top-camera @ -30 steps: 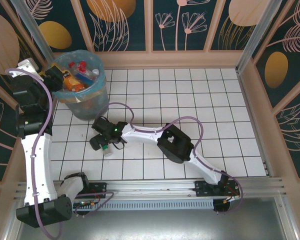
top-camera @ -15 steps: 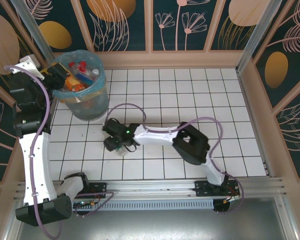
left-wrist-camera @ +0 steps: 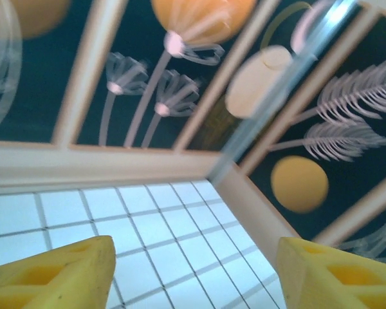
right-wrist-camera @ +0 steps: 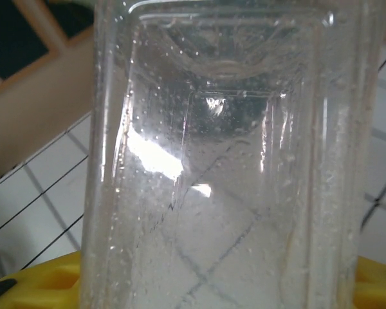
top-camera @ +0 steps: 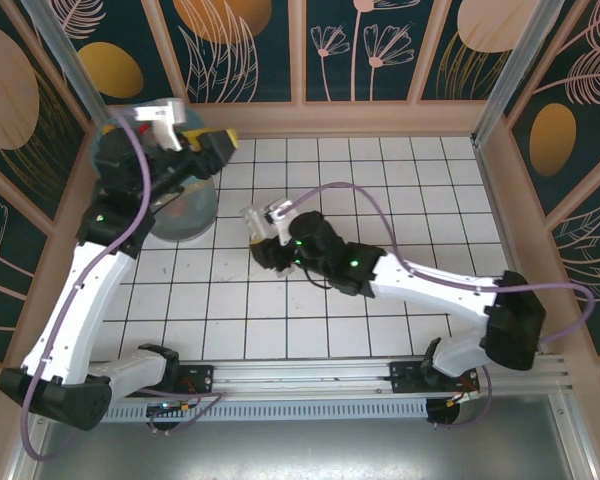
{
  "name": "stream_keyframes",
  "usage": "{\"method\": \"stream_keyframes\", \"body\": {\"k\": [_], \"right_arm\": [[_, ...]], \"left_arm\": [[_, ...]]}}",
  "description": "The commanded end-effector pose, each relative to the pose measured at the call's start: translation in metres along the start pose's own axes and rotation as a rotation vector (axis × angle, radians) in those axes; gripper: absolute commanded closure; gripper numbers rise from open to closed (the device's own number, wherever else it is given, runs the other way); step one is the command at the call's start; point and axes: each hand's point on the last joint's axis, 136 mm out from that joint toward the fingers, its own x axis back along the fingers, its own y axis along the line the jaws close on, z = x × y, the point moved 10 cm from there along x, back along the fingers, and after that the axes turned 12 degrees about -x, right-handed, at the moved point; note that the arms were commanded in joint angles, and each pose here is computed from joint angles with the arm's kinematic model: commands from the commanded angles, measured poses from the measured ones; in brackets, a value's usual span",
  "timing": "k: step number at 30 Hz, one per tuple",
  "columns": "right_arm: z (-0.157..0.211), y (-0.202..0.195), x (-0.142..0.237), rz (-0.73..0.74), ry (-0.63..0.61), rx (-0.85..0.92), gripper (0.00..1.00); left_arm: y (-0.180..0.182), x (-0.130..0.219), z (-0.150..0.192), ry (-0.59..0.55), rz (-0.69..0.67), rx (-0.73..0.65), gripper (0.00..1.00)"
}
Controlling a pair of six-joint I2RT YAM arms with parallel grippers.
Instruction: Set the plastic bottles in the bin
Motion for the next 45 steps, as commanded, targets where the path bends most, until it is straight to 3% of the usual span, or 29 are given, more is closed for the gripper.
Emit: {"method": "stream_keyframes", "body": {"k": [1, 5, 10, 15, 26, 33, 35, 37, 38, 41, 45], "right_arm": [[-0.030, -0.007, 0.034, -0.004, -0.249, 0.035, 0.45], [-0.044, -0.018, 0.063, -0.055, -0.388, 0.019, 0.46], [-0.050, -0.016, 0.083, -0.116, -0.489, 0.080, 0.46], [-0.056, -0.014, 0.085, -0.103, -0.493, 0.103, 0.47], [-0.056, -0.009, 0.087, -0.132, -0.489, 0.113, 0.46], [-0.054, -0.011, 0.086, -0.115, -0.487, 0.104, 0.39], [-0.053, -0.012, 0.086, -0.092, -0.485, 0.090, 0.27], [-0.053, -0.015, 0.086, -0.059, -0.494, 0.078, 0.04], [-0.052, -0.016, 0.086, -0.045, -0.503, 0.073, 0.01], [-0.050, -0.019, 0.090, -0.008, -0.531, 0.061, 0.01], [-0.049, -0.022, 0.097, 0.014, -0.569, 0.047, 0.01]], "left_arm": [[-0.029, -0.009, -0.004, -0.014, 0.206, -0.040, 0.27], [-0.049, -0.016, 0.013, 0.012, 0.371, -0.060, 0.14], [-0.059, -0.030, 0.034, 0.094, 0.445, -0.067, 0.13], [-0.071, -0.040, 0.048, 0.159, 0.508, -0.101, 0.13], [-0.070, -0.053, 0.065, 0.238, 0.482, -0.105, 0.19], [-0.063, -0.056, 0.061, 0.214, 0.368, -0.098, 0.44], [-0.064, -0.054, 0.054, 0.189, 0.334, -0.099, 0.51], [-0.066, -0.049, 0.041, 0.143, 0.310, -0.102, 0.59], [-0.068, -0.046, 0.034, 0.120, 0.298, -0.103, 0.60], [-0.069, -0.036, 0.008, 0.035, 0.199, -0.120, 0.60], [-0.066, -0.016, -0.037, -0.093, -0.054, -0.185, 0.62]]}}
